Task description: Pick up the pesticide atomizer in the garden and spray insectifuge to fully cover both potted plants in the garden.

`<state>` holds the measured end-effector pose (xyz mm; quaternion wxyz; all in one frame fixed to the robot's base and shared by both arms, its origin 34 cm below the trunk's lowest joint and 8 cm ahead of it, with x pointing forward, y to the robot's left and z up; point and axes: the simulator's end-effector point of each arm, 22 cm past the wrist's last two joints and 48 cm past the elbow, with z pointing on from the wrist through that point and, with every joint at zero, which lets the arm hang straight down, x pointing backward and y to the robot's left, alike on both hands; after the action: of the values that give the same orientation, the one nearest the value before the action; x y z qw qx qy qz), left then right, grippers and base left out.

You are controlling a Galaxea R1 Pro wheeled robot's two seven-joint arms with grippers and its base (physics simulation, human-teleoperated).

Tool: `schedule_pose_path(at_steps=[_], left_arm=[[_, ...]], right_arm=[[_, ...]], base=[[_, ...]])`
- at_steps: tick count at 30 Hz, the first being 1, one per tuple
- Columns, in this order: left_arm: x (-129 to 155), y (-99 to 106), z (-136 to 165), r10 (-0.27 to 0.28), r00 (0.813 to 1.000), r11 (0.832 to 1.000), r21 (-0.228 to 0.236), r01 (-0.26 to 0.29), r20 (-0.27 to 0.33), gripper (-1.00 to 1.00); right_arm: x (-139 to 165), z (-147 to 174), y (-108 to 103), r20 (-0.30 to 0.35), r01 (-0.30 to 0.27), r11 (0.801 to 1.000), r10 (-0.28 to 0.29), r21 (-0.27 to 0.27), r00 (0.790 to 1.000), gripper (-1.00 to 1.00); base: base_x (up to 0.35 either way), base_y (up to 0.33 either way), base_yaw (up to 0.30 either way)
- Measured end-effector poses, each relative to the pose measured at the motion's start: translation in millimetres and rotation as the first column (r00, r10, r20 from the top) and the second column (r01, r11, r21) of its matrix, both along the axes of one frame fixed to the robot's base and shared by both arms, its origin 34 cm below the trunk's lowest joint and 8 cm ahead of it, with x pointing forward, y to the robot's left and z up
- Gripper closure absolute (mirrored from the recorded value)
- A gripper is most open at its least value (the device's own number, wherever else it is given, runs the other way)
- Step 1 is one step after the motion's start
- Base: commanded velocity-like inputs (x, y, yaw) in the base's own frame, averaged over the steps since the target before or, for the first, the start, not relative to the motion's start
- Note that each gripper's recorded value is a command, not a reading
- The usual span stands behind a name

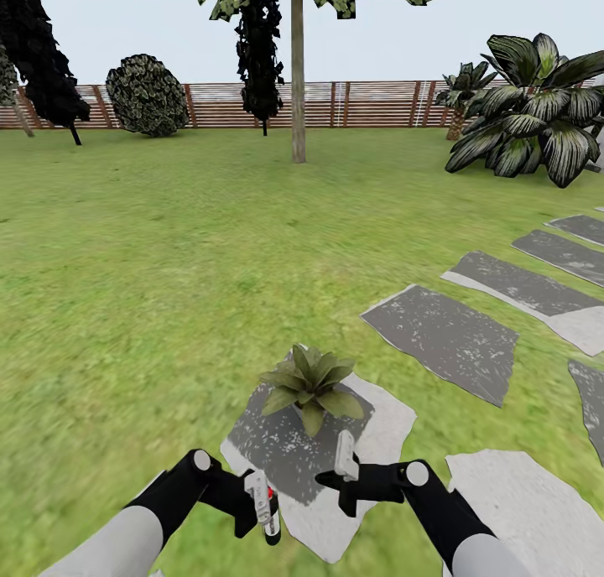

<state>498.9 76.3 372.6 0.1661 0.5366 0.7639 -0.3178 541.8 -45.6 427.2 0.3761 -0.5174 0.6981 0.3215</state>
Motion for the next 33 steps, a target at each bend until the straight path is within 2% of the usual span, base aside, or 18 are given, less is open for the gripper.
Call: schedule_pose_path(at_steps=[11, 17, 27, 33], left_arm=[[-2, -33, 9, -0.016, 1.000, 0.999, -0.043, 0.017, 0.006, 1.00], [-2, -35, 9, -0.016, 1.000, 0.999, -0.048, 0.016, 0.008, 1.00], [0, -37, 12, -0.023, 0.999, 0.998, -0.063, 0.024, 0.025, 1.00], [11, -39, 19, -0.015, 0.998, 0.997, -0.072, 0.019, 0.059, 1.00]], right_arm=[[-2, 0, 4, -0.004, -0.003, 1.000, 0.003, 0.007, 1.000, 1.00], [-3, 4, 15, -0.005, -0.008, 1.000, 0.008, 0.023, 1.000, 1.00], [-3, 5, 19, -0.003, -0.010, 1.000, 0.010, 0.029, 1.000, 1.00], [-4, 7, 25, -0.004, -0.013, 0.999, 0.013, 0.039, 1.000, 1.00]], base=[[0.000, 0.000, 0.000], [0.000, 0.000, 0.000], [0.000, 0.000, 0.000], [0.000, 0.000, 0.000]])
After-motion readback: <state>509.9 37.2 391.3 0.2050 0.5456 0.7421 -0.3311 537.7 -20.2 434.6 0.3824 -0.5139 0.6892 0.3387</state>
